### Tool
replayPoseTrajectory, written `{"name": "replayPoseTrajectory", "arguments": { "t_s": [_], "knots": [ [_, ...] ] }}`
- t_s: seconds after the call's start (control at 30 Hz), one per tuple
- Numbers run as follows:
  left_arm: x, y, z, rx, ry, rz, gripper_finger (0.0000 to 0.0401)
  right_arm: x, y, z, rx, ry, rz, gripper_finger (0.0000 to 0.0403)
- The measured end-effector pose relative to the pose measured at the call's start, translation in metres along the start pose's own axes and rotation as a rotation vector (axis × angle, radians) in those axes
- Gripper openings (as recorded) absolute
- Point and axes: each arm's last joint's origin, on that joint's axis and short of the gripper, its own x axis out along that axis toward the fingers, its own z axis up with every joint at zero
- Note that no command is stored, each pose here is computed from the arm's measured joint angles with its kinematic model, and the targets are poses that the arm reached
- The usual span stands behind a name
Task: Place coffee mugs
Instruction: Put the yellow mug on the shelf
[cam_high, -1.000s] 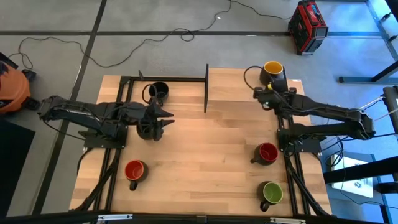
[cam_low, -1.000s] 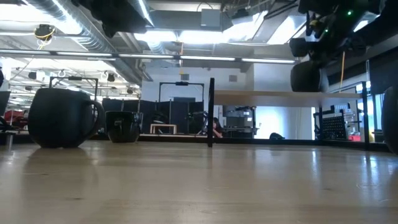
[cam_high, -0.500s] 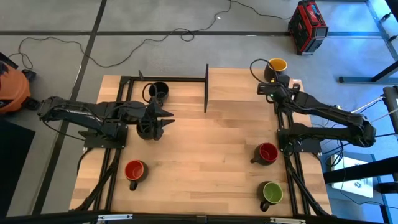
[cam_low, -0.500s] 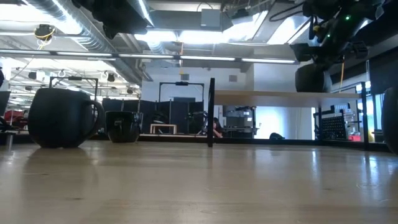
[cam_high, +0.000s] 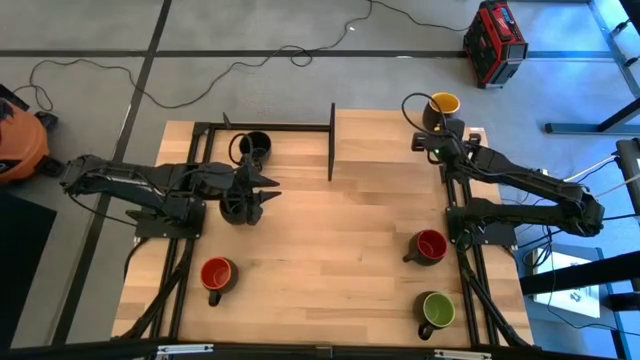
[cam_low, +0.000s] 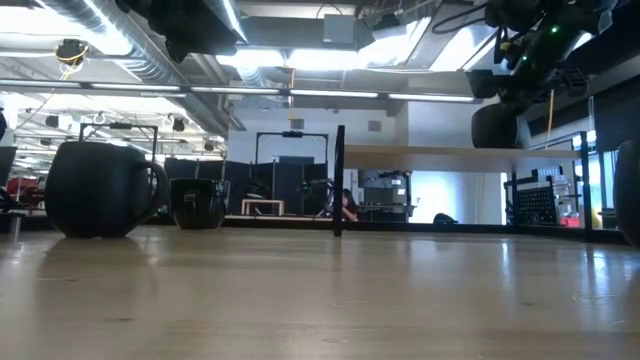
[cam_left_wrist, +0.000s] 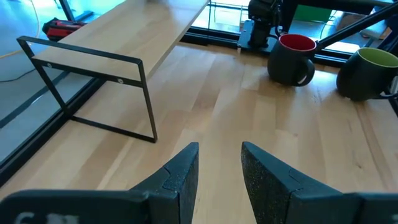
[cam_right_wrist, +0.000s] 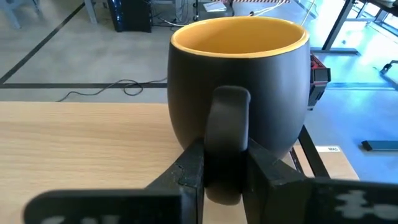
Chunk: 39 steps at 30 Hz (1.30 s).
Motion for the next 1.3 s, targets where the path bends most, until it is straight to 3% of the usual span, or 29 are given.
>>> {"name": "replayPoseTrajectory", "arguments": {
  "t_s": [0.27, 0.83, 1.3],
  "knots": [
    [0.0000, 0.0000, 0.0000, 0.000, 0.000, 0.000, 0.0116, 0.0000, -0.0005, -0.0015, -0.011, 0.013, 0.001, 0.0110],
    [0.0001, 0.0005, 0.0001, 0.000, -0.003, 0.019, 0.0116, -0.0001, -0.0050, -0.0028, -0.075, -0.021, -0.086, 0.0154],
    [0.0000, 0.0007, 0.0001, -0.001, -0.005, 0.023, 0.0116, 0.0013, -0.0053, -0.0025, -0.092, -0.070, -0.162, 0.0233]
  ]
}}
